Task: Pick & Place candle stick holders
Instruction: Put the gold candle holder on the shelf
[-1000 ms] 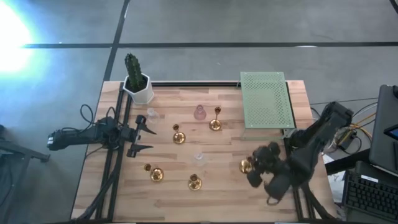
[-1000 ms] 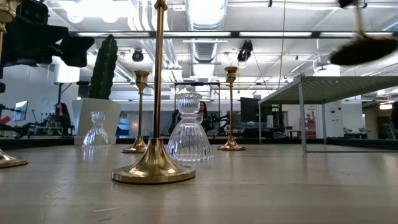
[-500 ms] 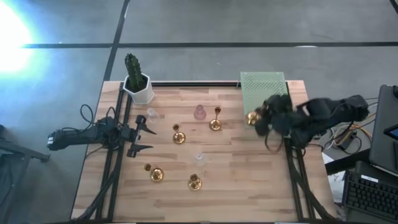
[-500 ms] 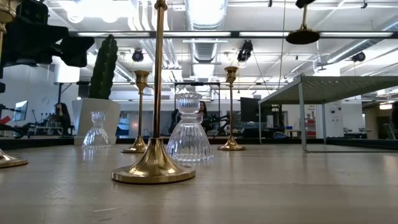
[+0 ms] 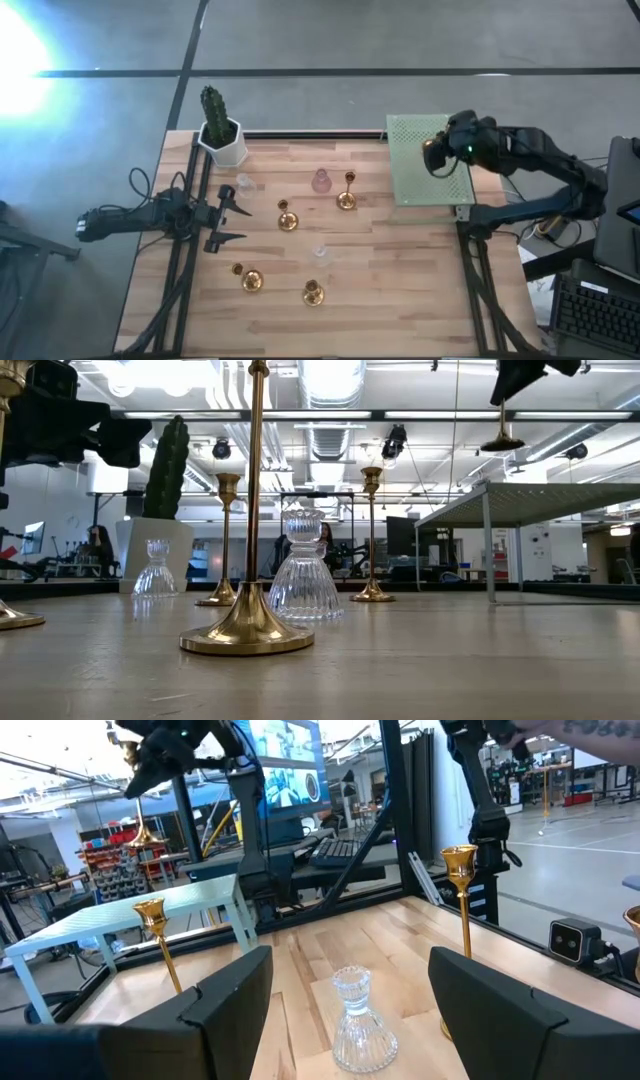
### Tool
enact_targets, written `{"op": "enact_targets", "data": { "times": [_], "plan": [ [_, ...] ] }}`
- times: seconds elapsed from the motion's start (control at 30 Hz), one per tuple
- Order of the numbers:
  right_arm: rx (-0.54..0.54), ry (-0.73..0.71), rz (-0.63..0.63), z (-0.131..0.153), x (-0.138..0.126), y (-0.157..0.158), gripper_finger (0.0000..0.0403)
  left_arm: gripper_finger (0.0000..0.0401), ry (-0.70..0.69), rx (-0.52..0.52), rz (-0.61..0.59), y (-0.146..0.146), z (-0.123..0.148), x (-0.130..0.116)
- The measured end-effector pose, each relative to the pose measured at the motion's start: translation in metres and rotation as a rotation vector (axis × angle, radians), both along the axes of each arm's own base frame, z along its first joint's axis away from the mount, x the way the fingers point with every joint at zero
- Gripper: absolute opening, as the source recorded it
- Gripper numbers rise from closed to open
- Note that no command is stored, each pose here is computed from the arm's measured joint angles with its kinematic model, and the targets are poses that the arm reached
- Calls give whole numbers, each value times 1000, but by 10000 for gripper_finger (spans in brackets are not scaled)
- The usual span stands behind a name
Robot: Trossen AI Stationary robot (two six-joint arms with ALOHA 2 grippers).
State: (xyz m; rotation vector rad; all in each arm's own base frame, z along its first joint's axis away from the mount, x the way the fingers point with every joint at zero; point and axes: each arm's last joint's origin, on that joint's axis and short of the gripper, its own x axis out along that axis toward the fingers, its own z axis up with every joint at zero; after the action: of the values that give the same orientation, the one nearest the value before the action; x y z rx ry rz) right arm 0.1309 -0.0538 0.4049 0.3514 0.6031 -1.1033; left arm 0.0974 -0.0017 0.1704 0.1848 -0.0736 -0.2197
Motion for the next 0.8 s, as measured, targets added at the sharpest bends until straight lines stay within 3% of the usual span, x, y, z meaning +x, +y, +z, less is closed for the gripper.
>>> {"op": "enact_targets", "data": {
  "times": [0.33, 0.6, 0.8],
  "plan": [
    [75, 0, -69, -1, -13, -18, 11, 273, 0, 0, 0, 0, 0, 0],
    [12, 97, -165, 10, -36, -18, 11, 273, 0, 0, 0, 0, 0, 0],
    [-32, 153, -176, 15, -36, -34, 11, 273, 0, 0, 1, 0, 0, 0]
  ]
}}
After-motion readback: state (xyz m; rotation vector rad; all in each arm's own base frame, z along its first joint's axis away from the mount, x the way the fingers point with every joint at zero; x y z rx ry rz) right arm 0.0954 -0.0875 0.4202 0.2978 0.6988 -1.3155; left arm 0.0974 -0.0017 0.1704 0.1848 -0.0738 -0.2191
